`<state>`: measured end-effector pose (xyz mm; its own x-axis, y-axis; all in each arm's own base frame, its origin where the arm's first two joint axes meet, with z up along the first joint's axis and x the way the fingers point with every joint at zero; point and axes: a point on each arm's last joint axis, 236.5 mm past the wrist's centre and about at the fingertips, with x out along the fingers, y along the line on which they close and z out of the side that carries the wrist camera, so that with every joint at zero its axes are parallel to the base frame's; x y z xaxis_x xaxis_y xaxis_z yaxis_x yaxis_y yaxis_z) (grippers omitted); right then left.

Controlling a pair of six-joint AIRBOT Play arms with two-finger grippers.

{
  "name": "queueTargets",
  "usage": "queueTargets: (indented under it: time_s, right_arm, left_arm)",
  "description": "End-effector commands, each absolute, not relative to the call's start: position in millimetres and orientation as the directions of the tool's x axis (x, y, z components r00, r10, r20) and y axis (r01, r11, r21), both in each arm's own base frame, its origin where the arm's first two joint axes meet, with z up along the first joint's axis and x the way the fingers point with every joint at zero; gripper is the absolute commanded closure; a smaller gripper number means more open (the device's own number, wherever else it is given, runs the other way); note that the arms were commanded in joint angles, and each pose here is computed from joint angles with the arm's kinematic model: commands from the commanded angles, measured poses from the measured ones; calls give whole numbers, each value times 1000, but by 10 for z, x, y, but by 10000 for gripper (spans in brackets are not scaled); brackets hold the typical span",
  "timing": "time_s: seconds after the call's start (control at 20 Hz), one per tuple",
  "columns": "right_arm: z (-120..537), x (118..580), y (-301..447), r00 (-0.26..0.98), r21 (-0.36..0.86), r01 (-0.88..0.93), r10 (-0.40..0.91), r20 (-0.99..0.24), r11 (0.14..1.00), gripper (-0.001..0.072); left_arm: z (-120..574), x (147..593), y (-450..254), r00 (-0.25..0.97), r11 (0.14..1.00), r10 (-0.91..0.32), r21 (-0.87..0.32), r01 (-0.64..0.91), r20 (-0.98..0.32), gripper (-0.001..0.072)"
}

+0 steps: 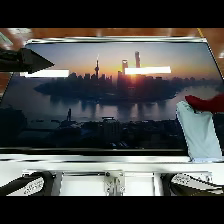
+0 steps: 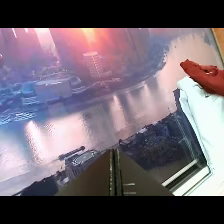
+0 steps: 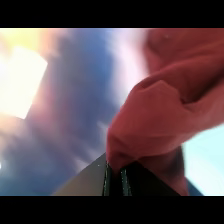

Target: Fold the shirts.

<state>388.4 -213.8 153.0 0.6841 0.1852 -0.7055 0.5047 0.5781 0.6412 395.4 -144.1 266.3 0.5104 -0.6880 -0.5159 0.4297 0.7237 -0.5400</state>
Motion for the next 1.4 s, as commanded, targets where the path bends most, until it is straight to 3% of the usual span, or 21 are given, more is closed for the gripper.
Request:
queueTargets:
  time_s: [0.0,0.15,0.3,0.5,0.75,0.95,1.1,1.35]
  right_arm:
    - [2356,4482,-2020,904,841,243,202,-377,483,652]
    - [2427,4615,-1894,909,828,222,199,-367,515,652]
    - [2085,4442,-1904,837,758,331,196,-511,563,652]
    - [1395,3783,-1964,563,522,560,167,-810,643,651]
    - [1076,2897,-2190,210,188,716,50,-976,672,652]
    - [1026,2236,-2442,-70,-89,792,-55,-996,604,651]
    - [918,2002,-2417,-128,-121,831,-25,-992,543,651]
    - [206,1718,-2216,-135,-119,893,5,-991,434,651]
  left_arm:
    - [2667,3965,-1441,514,724,-687,-540,429,-513,663]
    - [2667,3966,-1438,515,725,-687,-539,429,-513,662]
    - [2666,3961,-1440,513,725,-687,-535,434,-514,662]
    - [2663,3957,-1441,512,725,-688,-526,444,-515,662]
    - [2663,3959,-1442,512,725,-688,-520,452,-515,662]
    - [2663,3956,-1447,511,725,-689,-514,459,-515,662]
    - [2664,3939,-1488,503,720,-694,-506,475,-515,662]
    - [2665,3888,-1622,480,703,-711,-503,502,-515,662]
